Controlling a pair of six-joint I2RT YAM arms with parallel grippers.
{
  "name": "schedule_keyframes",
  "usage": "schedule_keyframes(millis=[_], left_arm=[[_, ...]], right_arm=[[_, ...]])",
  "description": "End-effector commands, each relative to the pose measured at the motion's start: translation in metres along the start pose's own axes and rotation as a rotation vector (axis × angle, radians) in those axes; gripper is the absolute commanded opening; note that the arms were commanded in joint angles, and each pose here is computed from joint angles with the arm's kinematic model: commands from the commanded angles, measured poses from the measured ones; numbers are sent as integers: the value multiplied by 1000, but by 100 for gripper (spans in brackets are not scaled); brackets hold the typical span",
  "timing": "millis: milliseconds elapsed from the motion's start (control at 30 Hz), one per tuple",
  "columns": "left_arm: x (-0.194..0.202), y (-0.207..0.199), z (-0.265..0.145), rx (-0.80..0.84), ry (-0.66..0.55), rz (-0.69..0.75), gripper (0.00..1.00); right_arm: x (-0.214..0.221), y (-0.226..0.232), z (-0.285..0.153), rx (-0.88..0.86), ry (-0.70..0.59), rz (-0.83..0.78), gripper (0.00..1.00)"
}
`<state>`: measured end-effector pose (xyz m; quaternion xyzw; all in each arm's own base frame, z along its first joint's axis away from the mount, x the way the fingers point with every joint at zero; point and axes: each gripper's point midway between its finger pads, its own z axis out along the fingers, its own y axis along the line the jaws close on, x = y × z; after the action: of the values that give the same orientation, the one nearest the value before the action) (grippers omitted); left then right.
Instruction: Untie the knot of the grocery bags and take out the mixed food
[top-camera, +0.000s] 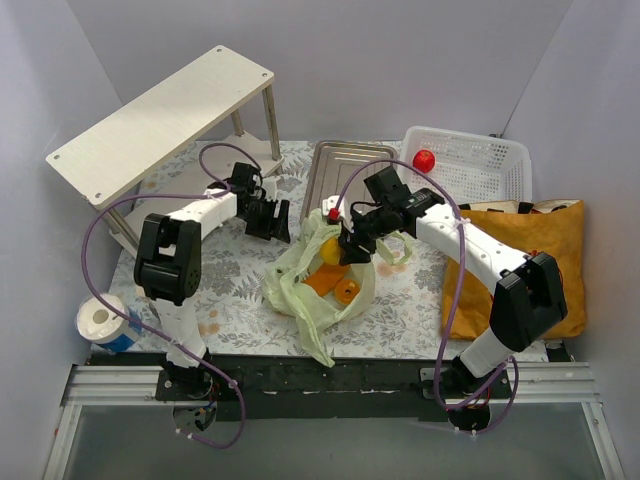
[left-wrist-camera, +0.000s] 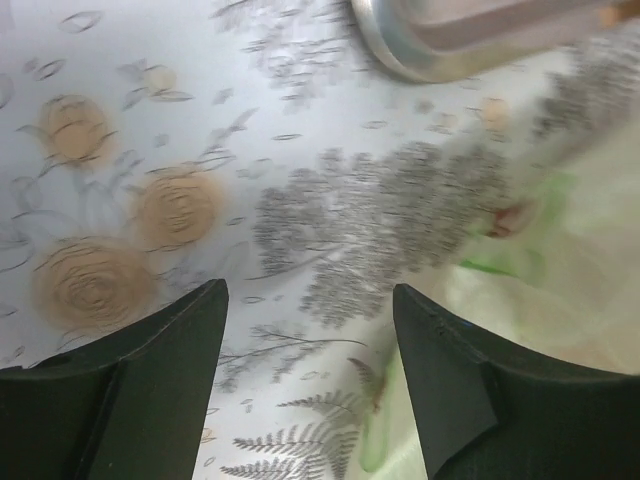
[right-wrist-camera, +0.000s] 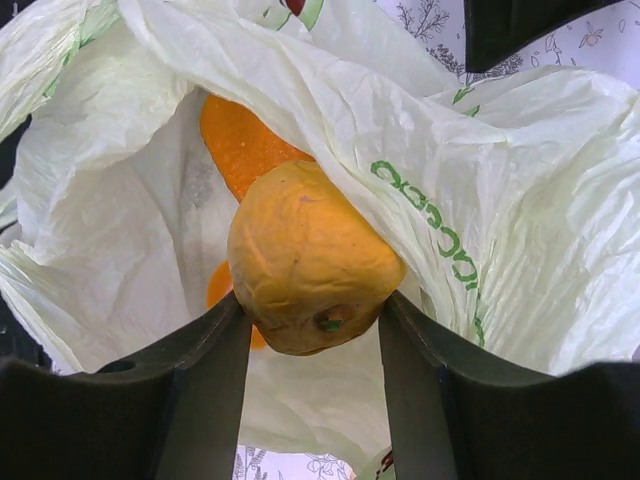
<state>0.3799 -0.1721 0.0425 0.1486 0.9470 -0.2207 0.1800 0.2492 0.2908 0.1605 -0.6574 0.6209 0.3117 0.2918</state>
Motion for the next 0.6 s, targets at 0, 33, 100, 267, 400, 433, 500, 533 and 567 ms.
schedule_keyframes(millis=[0, 33, 100, 267, 400, 433, 500, 533, 567], left_arm=[[-50, -82, -81, 275, -246, 276, 68], [-56, -101, -105, 296, -313, 334, 69], [-65, -125, -128, 339, -396, 388, 70], [-66, -178, -189, 406, -532, 562, 70], [-40, -218, -193, 529, -476, 657, 67], [-39, -218, -189, 532, -463, 677, 66], [-37, -221, -182, 562, -413, 688, 63], [-37, -223, -181, 577, -402, 692, 62], [-38, -224, -173, 596, -374, 675, 62]], right_arm=[[-13, 2, -2, -6, -60, 65, 39], [-10, 0, -1, -6, -76, 115, 39], [-9, -2, 0, -13, -88, 165, 39], [-21, -17, -10, -23, -186, 326, 39], [-25, -27, -14, -31, -239, 400, 39], [-27, -29, -17, -35, -254, 412, 39], [-28, -33, -20, -33, -272, 441, 39], [-28, -34, -22, -35, -280, 457, 40], [-29, -38, -24, -28, -296, 457, 39]])
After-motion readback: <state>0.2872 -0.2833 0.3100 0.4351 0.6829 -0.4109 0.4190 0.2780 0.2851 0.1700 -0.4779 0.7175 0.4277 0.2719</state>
